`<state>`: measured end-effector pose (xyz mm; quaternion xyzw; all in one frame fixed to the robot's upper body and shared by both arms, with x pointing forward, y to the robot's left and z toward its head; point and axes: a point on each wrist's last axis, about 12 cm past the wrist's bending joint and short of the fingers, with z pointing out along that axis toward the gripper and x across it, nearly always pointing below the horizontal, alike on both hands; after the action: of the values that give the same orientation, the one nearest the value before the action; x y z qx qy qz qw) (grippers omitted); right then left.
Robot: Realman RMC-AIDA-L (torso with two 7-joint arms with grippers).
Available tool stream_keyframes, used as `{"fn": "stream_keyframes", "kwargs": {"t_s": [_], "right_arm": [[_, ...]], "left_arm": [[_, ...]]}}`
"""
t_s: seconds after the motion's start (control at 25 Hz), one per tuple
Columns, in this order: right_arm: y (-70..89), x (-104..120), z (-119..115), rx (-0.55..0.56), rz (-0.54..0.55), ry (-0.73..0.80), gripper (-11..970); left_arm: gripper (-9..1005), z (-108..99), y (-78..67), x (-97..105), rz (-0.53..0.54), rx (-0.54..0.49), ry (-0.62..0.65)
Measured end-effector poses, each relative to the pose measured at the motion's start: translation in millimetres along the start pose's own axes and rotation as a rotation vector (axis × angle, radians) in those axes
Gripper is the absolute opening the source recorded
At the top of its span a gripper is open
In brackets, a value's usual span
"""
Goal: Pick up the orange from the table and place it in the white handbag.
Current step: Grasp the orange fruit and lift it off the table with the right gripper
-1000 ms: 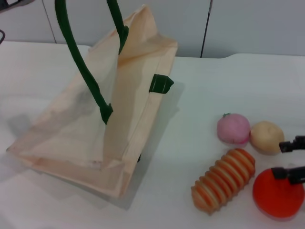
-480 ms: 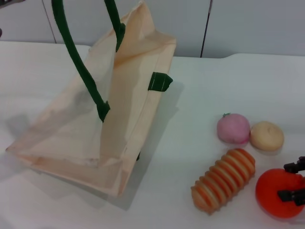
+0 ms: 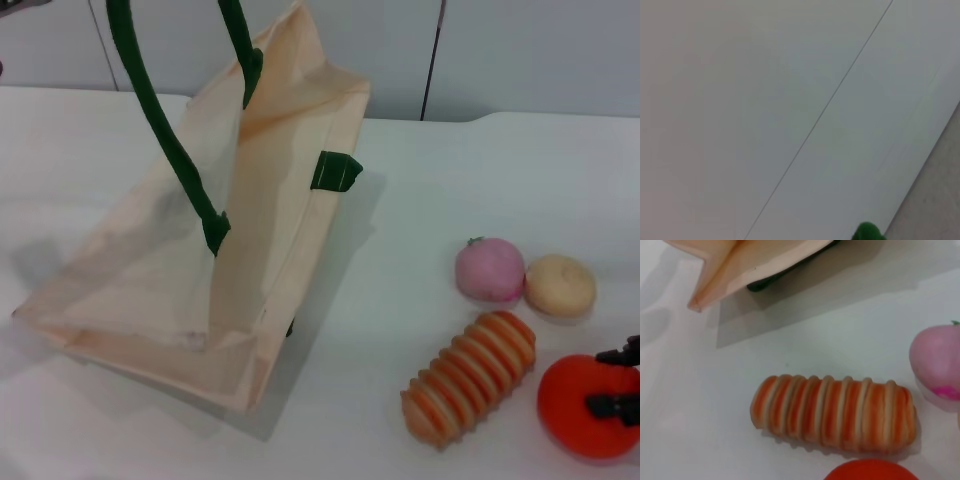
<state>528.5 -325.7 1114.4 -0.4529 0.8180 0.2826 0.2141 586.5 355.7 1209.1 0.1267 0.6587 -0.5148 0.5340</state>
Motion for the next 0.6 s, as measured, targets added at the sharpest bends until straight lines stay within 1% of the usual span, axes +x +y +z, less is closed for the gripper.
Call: {"fn": "stream_keyframes", "kwargs": {"t_s": [0.24,0.44,0.6], "right_arm": [[-1.2,-1.1,0.0,0.000,0.005,0.030,685],[-0.6,-1.4,0.4,-0.007,0.003,0.034,456],[-0.8,-2.0,-0.2,-0.009,0.002,0.034,420]], "left_arm": [[142,-0.6,-0.1,-1.0,0.002,0.000,-0.010],[144,-1.5,0.1,-1.2,0.002,-0.002,-0.013],[146,-1.9,0.1,-1.0,0.002,-0.002,-0.013]]}}
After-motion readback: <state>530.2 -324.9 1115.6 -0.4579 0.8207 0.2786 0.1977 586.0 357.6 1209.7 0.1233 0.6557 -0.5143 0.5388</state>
